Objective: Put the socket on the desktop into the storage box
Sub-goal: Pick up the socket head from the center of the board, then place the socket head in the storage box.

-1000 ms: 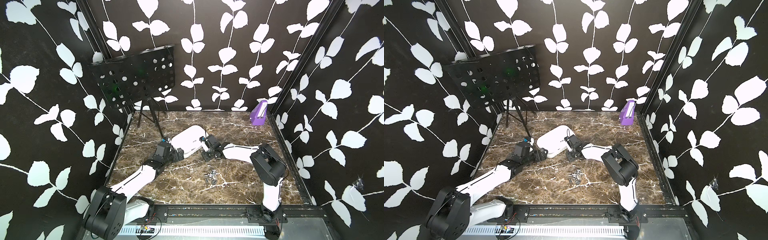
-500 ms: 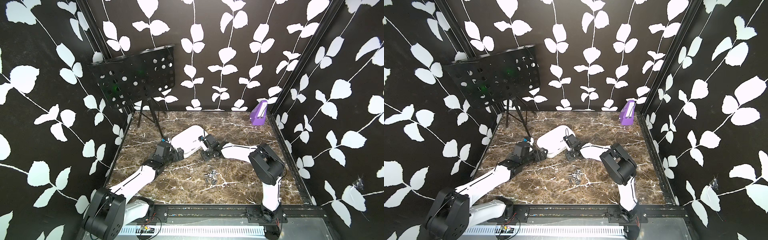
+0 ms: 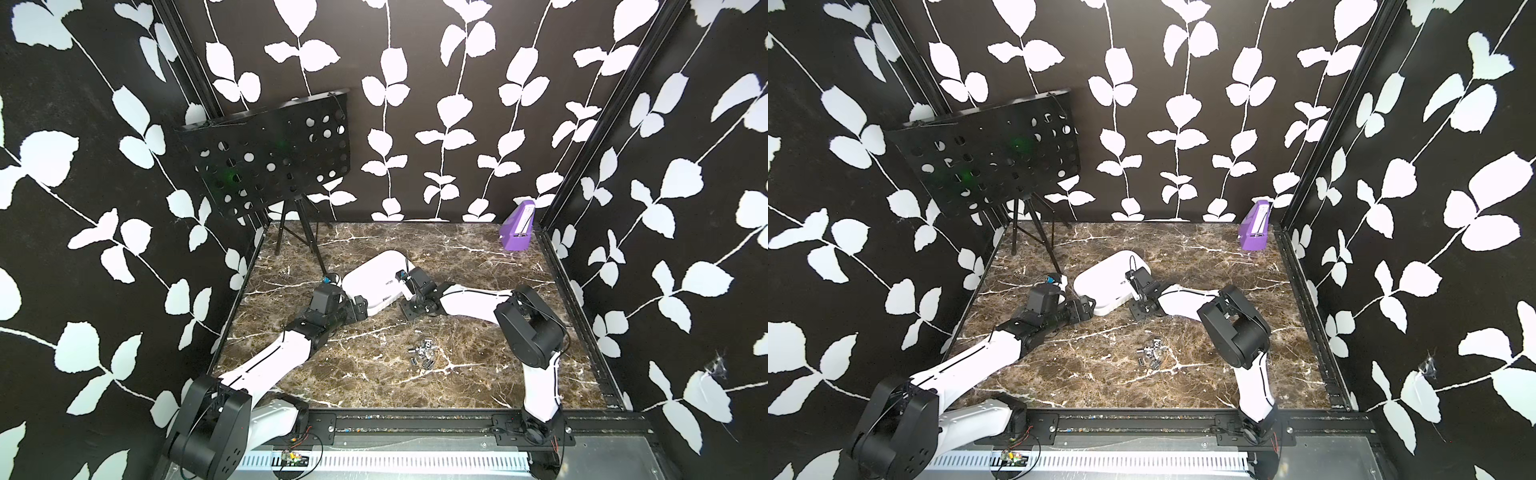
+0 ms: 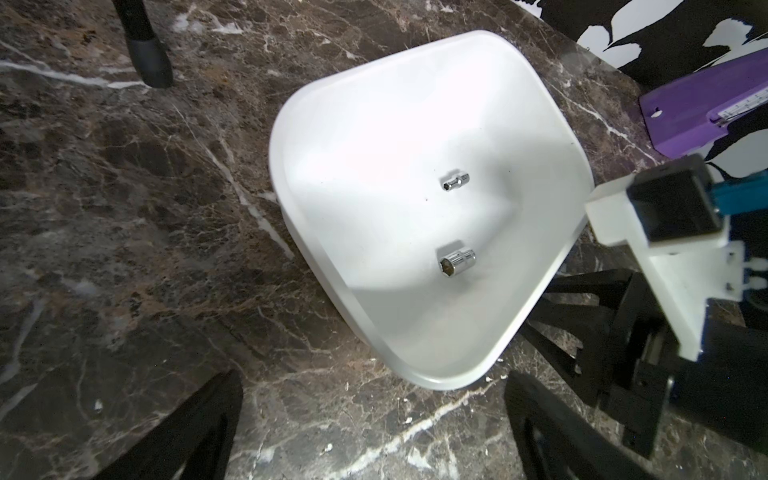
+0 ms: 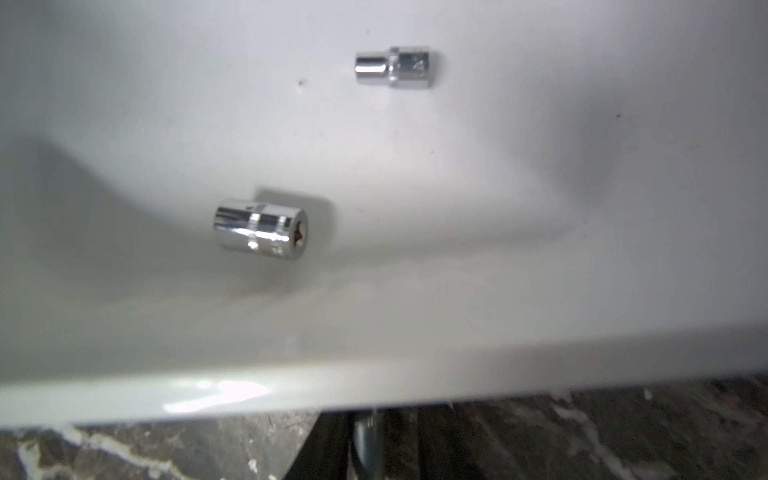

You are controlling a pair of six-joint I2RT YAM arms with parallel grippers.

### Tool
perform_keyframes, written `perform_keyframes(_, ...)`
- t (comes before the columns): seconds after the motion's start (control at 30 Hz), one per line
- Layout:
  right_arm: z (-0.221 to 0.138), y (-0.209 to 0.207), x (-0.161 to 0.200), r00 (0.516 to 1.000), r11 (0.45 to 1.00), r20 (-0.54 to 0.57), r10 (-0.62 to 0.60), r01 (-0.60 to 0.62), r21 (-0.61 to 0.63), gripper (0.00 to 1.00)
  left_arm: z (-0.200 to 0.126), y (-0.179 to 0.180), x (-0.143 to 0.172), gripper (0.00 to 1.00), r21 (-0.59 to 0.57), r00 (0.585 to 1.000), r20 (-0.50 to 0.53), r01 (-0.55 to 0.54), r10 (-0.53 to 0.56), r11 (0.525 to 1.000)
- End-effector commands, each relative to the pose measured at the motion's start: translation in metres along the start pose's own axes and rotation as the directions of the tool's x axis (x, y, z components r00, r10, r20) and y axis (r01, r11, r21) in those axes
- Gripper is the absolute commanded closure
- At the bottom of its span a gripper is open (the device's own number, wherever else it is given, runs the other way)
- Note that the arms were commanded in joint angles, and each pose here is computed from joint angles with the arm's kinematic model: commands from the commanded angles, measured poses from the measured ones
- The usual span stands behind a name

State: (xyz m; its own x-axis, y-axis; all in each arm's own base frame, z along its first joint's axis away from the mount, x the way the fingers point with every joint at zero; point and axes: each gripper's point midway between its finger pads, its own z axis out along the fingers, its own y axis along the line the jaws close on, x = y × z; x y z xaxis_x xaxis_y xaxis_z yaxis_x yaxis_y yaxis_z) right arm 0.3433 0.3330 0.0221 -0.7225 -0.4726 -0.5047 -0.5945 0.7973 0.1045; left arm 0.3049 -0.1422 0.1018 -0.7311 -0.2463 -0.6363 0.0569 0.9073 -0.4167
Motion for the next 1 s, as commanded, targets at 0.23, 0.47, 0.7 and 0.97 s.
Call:
perform_keyframes(0.23, -0.008, -0.002, 0.038, 0.991, 0.998, -0.131, -0.032, 0.040, 0.057, 0.94, -0.006, -0.001, -0.005, 0.01, -0.007, 1.000, 0.017, -0.015, 0.015, 1.000)
perform_keyframes(0.47, -0.094, 0.002, 0.009, 0.995, 0.999, 0.100, 0.007, -0.011, 0.047, 0.95, -0.009, 0.003, -0.009, 0.01, -0.034, 0.999, 0.043, -0.023, 0.024, 0.999)
perform_keyframes(0.7, -0.148, 0.018, -0.045, 0.963, 0.997, 0.259, 0.068, -0.072, 0.005, 0.95, -0.010, 0.001, -0.011, 0.02, -0.018, 0.998, 0.055, -0.027, 0.028, 0.999)
perform_keyframes(0.97, -0.083, 0.029, -0.111, 0.979, 0.994, 0.179, 0.094, -0.102, 0.033, 0.96, -0.014, -0.002, -0.014, 0.01, -0.001, 0.997, 0.075, -0.035, 0.035, 0.999)
